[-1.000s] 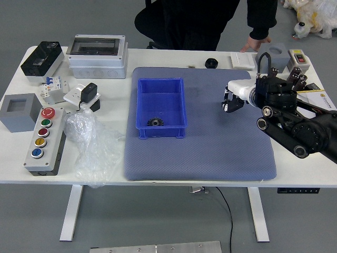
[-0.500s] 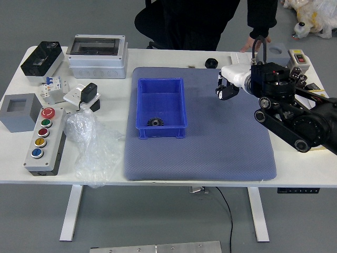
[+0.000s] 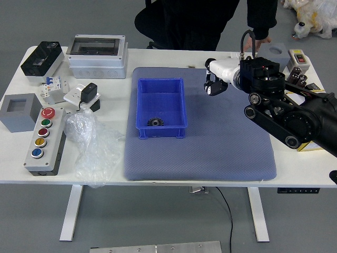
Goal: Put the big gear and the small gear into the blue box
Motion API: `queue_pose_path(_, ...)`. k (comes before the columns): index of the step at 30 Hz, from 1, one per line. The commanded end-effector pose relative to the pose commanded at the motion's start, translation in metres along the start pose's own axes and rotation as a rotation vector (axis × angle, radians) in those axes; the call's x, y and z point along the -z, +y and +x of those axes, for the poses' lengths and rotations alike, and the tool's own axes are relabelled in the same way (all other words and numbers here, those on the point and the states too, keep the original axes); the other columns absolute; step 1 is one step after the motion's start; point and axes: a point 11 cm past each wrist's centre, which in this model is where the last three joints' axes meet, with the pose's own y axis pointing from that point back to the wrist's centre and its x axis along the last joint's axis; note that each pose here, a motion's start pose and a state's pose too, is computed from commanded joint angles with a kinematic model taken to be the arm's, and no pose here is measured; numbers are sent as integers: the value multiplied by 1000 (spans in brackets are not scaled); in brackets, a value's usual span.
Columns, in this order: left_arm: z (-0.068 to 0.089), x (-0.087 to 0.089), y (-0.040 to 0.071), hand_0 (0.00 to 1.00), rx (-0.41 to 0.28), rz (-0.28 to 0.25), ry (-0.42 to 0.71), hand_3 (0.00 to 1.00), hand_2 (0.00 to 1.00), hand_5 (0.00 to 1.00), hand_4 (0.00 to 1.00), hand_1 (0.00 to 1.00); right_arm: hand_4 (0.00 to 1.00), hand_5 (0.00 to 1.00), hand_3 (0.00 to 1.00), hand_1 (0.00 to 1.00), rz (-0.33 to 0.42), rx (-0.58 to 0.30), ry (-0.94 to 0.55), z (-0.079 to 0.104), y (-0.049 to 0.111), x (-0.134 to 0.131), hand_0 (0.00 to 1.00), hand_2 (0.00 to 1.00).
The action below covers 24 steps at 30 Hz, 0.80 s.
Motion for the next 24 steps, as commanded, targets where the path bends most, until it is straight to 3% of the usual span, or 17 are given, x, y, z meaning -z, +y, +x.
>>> queue_pose_path(24,-4,-7,-1,864,8,-5,-19,784,833,371,602,835,466,209,626,373,44,14,-73,4,-14,27,400,476)
